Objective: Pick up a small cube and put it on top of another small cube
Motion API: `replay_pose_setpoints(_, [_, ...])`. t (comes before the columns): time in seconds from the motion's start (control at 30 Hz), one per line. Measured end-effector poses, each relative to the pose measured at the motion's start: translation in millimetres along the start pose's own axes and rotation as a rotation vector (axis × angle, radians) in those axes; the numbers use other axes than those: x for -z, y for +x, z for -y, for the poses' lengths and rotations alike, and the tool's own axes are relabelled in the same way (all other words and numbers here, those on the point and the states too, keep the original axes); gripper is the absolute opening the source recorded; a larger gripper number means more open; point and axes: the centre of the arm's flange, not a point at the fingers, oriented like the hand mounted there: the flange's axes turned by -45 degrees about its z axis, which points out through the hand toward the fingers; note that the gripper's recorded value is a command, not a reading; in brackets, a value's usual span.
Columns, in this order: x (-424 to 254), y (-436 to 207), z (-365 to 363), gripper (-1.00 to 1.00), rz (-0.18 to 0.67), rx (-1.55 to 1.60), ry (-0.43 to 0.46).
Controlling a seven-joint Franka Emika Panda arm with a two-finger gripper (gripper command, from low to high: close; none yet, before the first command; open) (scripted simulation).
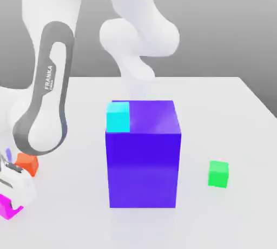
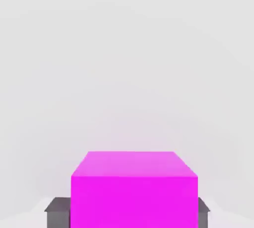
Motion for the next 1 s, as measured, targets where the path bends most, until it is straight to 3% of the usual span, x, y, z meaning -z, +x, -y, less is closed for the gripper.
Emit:
replay_pose_setpoints(0.2, [61.9, 6.0, 7.0, -1.00, -0.015, 0.021, 0.001])
replay_pose_setpoints(0.33, [96.8, 29.8, 103.2, -1.00, -0.098, 0.199, 0.036])
replay_pose_setpoints(0.47, [107.8, -1.9, 200.3, -1.00, -0.093, 0.317, 0.080])
replay_pose_setpoints(0.63, [119.4, -77.3, 304.2, -1.00, -0.068, 0.464, 0.113])
replay_pose_setpoints(0.8, [134.1, -245.8, 429.0, -1.00, -0.039, 0.764, 0.120])
replay_pose_setpoints(0.9, [134.9, -341.9, 438.8, -1.00, -0.030, 0.837, 0.076])
replay_pose_setpoints(1.0, [109.6, -362.3, 415.1, -1.00, -0.005, 0.797, 0.012])
